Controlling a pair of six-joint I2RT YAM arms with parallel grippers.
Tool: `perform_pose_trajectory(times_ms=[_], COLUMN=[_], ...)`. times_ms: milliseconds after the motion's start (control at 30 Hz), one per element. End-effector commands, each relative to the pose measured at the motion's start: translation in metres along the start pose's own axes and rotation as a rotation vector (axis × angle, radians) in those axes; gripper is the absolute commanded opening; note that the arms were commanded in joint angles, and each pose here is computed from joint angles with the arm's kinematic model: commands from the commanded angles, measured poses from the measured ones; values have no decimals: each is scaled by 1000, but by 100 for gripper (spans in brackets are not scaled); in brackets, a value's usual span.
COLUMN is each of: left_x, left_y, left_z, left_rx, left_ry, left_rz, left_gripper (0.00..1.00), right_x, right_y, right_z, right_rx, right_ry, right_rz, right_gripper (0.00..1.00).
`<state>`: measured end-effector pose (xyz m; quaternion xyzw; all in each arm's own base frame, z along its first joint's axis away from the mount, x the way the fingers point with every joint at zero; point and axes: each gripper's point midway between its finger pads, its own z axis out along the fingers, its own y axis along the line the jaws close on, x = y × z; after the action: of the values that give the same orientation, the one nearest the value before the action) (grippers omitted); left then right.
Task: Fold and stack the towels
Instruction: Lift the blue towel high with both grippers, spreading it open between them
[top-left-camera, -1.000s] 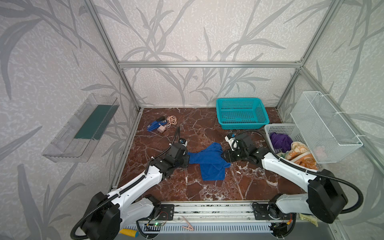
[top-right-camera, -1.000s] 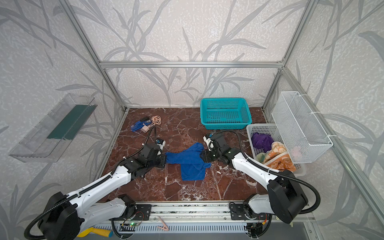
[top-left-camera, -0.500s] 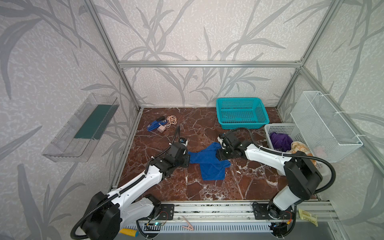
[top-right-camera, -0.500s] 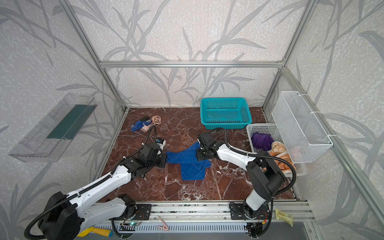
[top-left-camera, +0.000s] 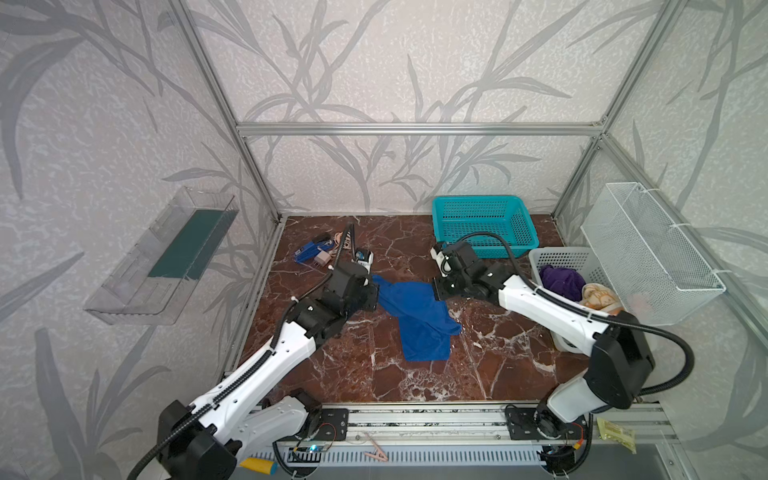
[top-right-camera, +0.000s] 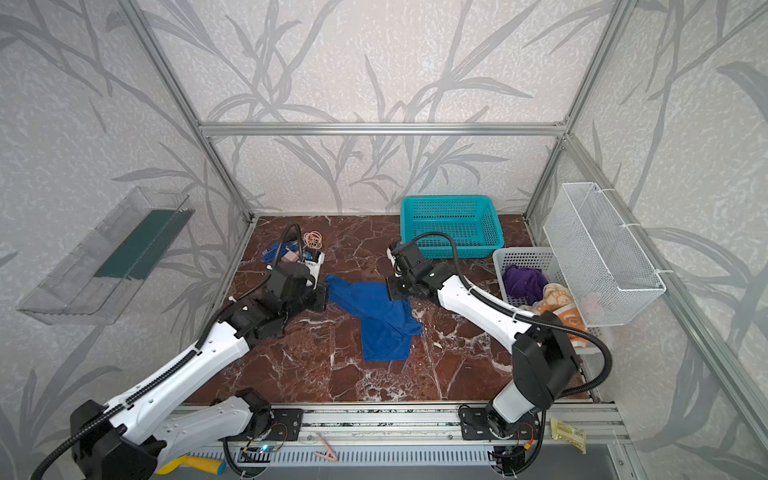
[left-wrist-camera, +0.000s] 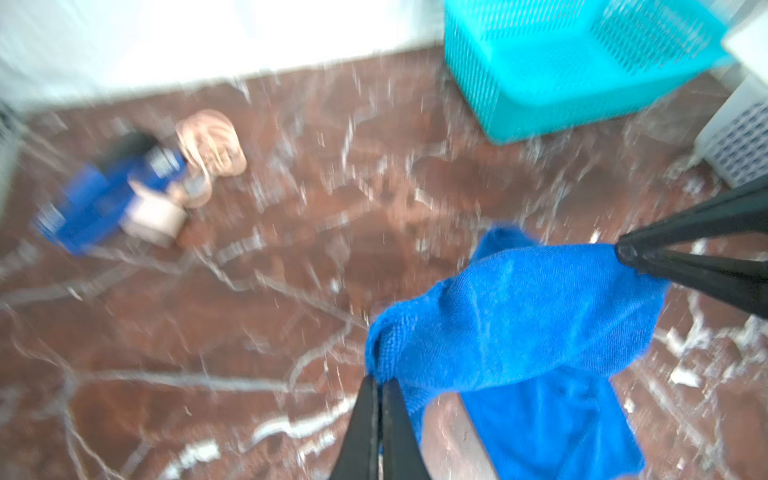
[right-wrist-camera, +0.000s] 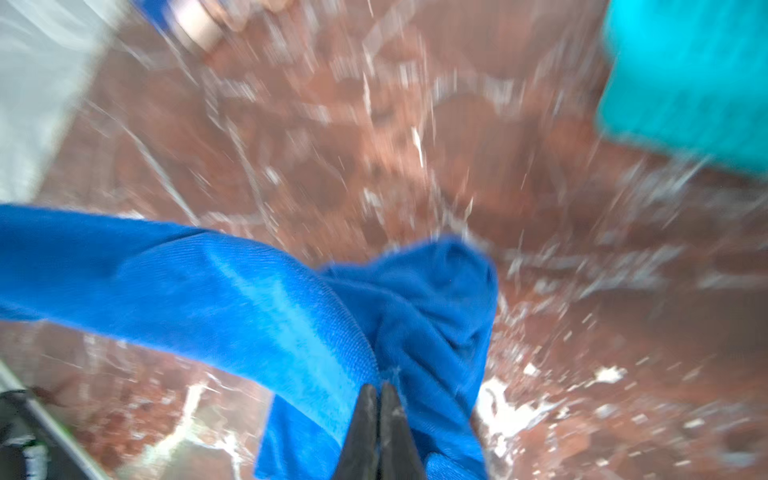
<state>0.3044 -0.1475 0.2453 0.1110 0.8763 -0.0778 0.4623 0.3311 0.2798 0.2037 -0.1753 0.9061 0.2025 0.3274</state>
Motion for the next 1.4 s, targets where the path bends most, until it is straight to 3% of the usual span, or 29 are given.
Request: perform_pose_trajectory(times_ms=[0,167,333,600,833,967,1167,1267,1367], left_x=[-72,-165,-222,-257,-268,-269,-273,-277,-280], left_y=[16,16,9,3,7,7,4,6,17], left_z=[-41,-106,-172,-281,-342,-361,-363,-350,-320], left_rx=[-84,-95,-28,107,143,167,187,159,49], left_ry=[-157,-374,-564,-788,-884,-918,-931,-905,-822], left_rz=[85,105,121,126,133,126,125,114,99], left_gripper=[0,0,0,0,0,0,0,0,0], right_x=[-76,-136,-168,-180,-182,-177,-178,-183,-193], right_y=[18,43,74,116,126,122,118,116,108], right_z=[-93,-194,-277,-372,-433,-455,-465,-456,-430], right_rx=[2,-19,-72,-148,-230,-247,-230,-192,-96], right_ry=[-252,-444,-590,-742,-899,-946,-977,-969,-927], right_rz=[-113,-231,-333,-445,-437,-426,-434,-431,-419], right_gripper=[0,0,0,0,0,0,0,0,0])
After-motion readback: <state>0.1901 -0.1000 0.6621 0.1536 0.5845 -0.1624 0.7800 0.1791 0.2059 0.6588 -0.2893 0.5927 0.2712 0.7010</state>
